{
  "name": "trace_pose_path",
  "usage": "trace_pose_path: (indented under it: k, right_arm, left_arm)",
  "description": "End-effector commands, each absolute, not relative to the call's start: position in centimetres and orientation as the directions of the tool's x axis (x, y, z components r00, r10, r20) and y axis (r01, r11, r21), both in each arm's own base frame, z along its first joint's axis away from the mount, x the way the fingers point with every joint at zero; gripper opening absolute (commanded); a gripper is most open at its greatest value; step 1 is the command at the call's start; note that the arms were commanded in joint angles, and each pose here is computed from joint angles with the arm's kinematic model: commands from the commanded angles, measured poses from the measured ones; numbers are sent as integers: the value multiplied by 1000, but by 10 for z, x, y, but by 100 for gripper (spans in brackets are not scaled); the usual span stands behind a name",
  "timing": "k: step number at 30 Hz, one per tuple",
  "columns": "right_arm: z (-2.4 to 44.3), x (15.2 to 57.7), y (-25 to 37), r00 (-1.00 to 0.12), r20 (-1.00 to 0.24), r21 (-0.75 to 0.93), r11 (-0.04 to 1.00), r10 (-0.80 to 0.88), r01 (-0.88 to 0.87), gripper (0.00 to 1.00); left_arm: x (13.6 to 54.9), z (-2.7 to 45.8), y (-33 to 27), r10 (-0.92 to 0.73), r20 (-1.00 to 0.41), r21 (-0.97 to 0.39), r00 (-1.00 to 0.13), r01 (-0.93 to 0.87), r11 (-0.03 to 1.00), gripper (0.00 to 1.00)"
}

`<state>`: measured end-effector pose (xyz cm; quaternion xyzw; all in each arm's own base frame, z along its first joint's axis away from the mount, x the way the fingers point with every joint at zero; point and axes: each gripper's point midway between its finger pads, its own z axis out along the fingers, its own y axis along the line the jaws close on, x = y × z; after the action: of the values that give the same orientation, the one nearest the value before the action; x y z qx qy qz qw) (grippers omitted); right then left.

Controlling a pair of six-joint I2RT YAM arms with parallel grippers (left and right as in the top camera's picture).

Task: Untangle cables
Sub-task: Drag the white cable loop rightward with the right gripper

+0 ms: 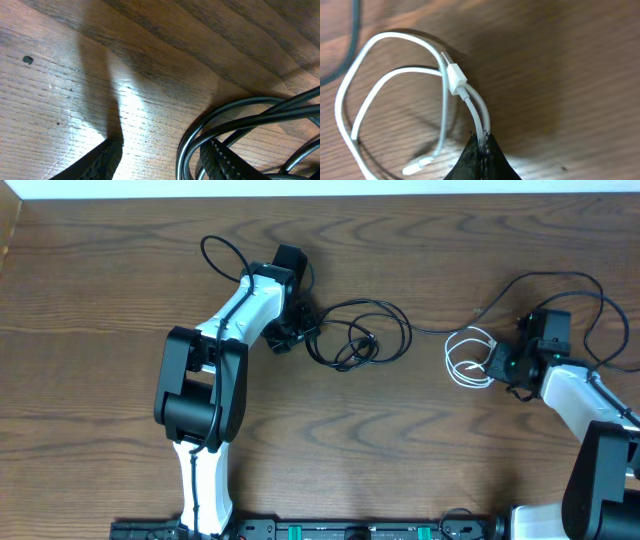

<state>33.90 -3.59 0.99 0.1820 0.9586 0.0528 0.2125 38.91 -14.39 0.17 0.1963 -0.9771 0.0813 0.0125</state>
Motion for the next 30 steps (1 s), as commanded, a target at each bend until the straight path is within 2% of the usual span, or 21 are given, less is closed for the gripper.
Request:
trace_pose_path:
  k: [1,4,7,10,15,19,22,27,30]
  right_arm:
    - [11,341,-23,-853,-385,242,930,353,277,2]
    - [11,341,-23,-851,-388,240,931,353,276,4]
    - [11,342,-23,-850,-391,241,931,353,275,15]
    - [10,341,-25,-849,-390,233,930,357,283,19]
    - [-6,333,-43,-846,-376,135,925,379,354,16]
    - [-21,322,-69,-822,-363,9,884,439,468,6]
    - [-25,315,-88,-809,-368,-62,857,458,512,2]
    - [-8,313,-134,-757,-413,-160,778,506,607,1]
    - [10,322,-157,-713,-438,-141,741,548,656,1]
  left_arm:
    - [384,-14,-136,-378,70,-106,-923,-384,917,57]
    - [384,-14,-136,-378,70,-106,-923,-384,917,57]
    - [384,-14,-136,-378,70,-106,-923,-384,917,57]
    - [384,-14,-136,-378,69,-108,-923,-383,917,57]
    - [385,-14,-136,-378,68,-108,-923,-384,917,57]
    - [385,-14,-136,-378,68,-108,-923,-384,917,57]
    - [385,-14,-136,-378,68,-108,-923,-383,917,57]
    - [385,-14,-136,-378,68,-108,-923,-383,917,57]
    - [385,-14,-136,-378,68,-108,-923,-383,917,57]
